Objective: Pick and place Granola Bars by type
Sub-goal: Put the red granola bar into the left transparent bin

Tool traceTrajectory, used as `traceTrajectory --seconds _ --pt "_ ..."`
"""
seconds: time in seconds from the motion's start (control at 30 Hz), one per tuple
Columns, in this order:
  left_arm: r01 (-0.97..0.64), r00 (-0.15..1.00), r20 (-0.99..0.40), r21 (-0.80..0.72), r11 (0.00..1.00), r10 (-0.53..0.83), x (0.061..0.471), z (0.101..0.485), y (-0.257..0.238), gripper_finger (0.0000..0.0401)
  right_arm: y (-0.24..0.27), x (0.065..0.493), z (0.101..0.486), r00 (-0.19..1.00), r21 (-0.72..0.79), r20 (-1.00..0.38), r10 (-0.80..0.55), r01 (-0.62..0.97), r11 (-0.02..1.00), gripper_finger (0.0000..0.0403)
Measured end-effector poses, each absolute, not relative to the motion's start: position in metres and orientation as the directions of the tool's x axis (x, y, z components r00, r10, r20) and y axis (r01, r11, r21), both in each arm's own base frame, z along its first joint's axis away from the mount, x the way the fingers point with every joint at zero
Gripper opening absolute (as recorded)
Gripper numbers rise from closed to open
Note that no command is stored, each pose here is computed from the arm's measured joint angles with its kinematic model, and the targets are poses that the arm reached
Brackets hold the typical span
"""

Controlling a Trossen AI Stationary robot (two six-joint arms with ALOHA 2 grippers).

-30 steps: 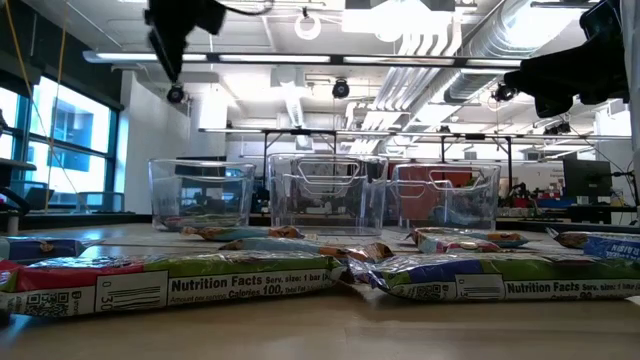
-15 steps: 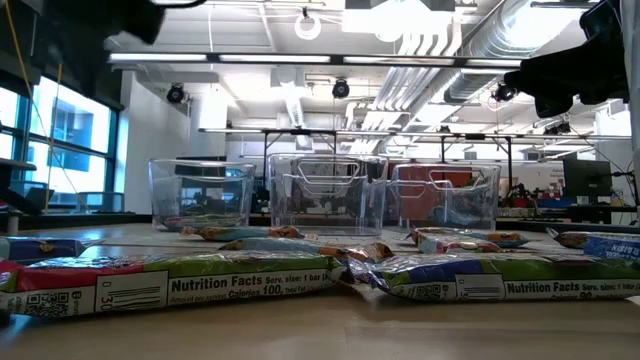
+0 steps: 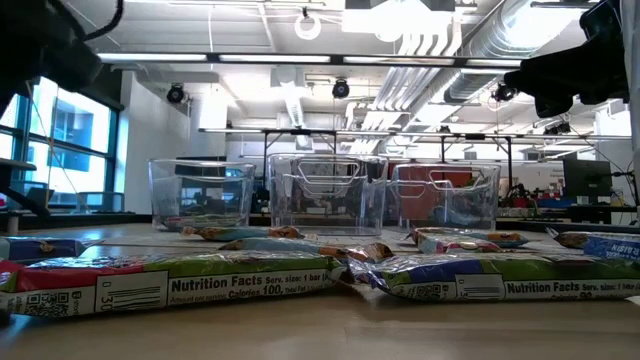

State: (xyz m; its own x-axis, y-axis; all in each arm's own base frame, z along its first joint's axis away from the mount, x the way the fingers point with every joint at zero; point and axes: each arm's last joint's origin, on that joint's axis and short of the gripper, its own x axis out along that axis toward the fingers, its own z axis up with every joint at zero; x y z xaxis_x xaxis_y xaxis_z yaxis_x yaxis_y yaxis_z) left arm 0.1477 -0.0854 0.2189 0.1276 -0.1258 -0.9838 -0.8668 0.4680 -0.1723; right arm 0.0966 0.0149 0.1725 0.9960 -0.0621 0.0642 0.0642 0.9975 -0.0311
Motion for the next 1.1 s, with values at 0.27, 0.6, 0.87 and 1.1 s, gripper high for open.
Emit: traceTrajectory --seconds 0.27,0.6,0.87,1.1 --pt "-0.882 0.138 -0.982 -0.183 0.435 -0.132 0.148 0.199 -0.091 0.0184 0.015 0.097 0.173 0.996 -0.031 0.065 -0.062 0.064 0.997 0.0145" --pt "-0.792 0.155 -0.982 -0.191 0.580 -0.113 0.146 0.187 -0.089 0.0184 0.015 0.097 0.173 0.996 -0.031 0.064 -0.062 0.064 0.997 0.0145" --pt "-0.745 0.280 -0.935 -0.355 0.564 -0.219 0.158 0.184 -0.097 0.0184 0.015 0.097 0.172 0.996 -0.032 0.064 -0.062 0.064 0.997 0.0145" --pt "-0.775 0.182 -0.966 -0.255 0.578 -0.183 0.157 0.172 -0.097 0.0184 0.015 0.097 0.173 0.996 -0.031 0.064 -0.062 0.064 0.997 0.0145"
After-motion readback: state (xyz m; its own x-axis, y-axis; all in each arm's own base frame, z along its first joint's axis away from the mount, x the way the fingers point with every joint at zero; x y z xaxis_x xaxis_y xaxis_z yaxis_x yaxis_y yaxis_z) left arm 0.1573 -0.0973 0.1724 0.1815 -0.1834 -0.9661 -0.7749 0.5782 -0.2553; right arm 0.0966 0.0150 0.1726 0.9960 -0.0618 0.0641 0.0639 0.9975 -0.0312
